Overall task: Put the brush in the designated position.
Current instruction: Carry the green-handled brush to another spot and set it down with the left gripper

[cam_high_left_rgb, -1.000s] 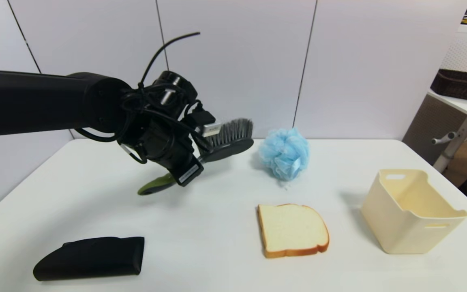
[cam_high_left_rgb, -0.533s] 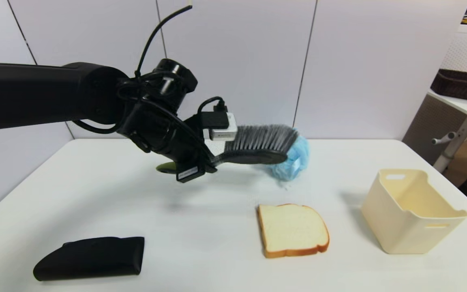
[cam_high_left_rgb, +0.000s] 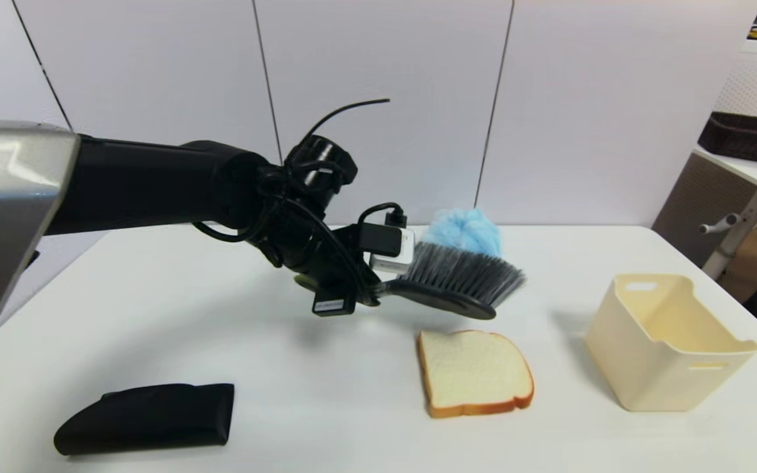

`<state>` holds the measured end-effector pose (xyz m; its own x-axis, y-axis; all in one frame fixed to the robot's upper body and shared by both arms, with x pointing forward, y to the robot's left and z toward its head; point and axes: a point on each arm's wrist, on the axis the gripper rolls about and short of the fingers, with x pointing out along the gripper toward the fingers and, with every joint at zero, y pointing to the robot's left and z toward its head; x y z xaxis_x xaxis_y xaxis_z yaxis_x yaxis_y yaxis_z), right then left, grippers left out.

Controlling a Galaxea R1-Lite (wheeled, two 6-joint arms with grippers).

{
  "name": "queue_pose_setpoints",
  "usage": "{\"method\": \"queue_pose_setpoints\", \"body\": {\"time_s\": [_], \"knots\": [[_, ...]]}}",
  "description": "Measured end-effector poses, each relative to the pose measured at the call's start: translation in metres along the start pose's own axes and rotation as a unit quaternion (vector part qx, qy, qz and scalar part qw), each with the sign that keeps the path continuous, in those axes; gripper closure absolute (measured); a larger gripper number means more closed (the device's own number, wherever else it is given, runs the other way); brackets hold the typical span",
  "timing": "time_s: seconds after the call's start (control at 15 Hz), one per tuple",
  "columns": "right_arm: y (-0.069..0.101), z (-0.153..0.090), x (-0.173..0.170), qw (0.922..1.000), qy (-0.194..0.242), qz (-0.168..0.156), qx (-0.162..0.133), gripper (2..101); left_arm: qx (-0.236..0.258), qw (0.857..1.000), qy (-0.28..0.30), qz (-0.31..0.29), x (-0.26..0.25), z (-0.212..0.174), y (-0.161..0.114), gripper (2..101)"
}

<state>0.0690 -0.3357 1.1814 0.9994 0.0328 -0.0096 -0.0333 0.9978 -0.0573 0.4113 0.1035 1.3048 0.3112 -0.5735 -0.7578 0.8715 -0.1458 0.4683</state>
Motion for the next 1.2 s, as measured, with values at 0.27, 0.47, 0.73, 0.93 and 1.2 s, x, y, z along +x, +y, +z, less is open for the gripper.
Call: {"method": "queue_pose_setpoints", "body": {"time_s": [0.27, 0.47, 0.73, 0.93, 1.2], "knots": [[0.000, 0.000, 0.000, 1.0000, 0.000, 0.000, 0.000, 5.0, 0.003, 0.998, -0.003, 0.055, 0.021, 0.013, 0.020, 84.2], [0.000, 0.000, 0.000, 1.0000, 0.000, 0.000, 0.000, 5.0, -0.024, 0.995, -0.007, 0.100, 0.038, 0.027, 0.027, 84.2], [0.000, 0.000, 0.000, 1.0000, 0.000, 0.000, 0.000, 5.0, -0.041, 0.995, -0.006, 0.086, 0.054, 0.029, 0.023, 84.2], [0.000, 0.000, 0.000, 1.0000, 0.000, 0.000, 0.000, 5.0, -0.040, 0.995, 0.003, 0.093, 0.050, 0.032, 0.022, 84.2], [0.000, 0.000, 0.000, 1.0000, 0.000, 0.000, 0.000, 5.0, -0.061, 0.995, 0.027, 0.078, 0.034, 0.033, 0.013, 84.2]]}}
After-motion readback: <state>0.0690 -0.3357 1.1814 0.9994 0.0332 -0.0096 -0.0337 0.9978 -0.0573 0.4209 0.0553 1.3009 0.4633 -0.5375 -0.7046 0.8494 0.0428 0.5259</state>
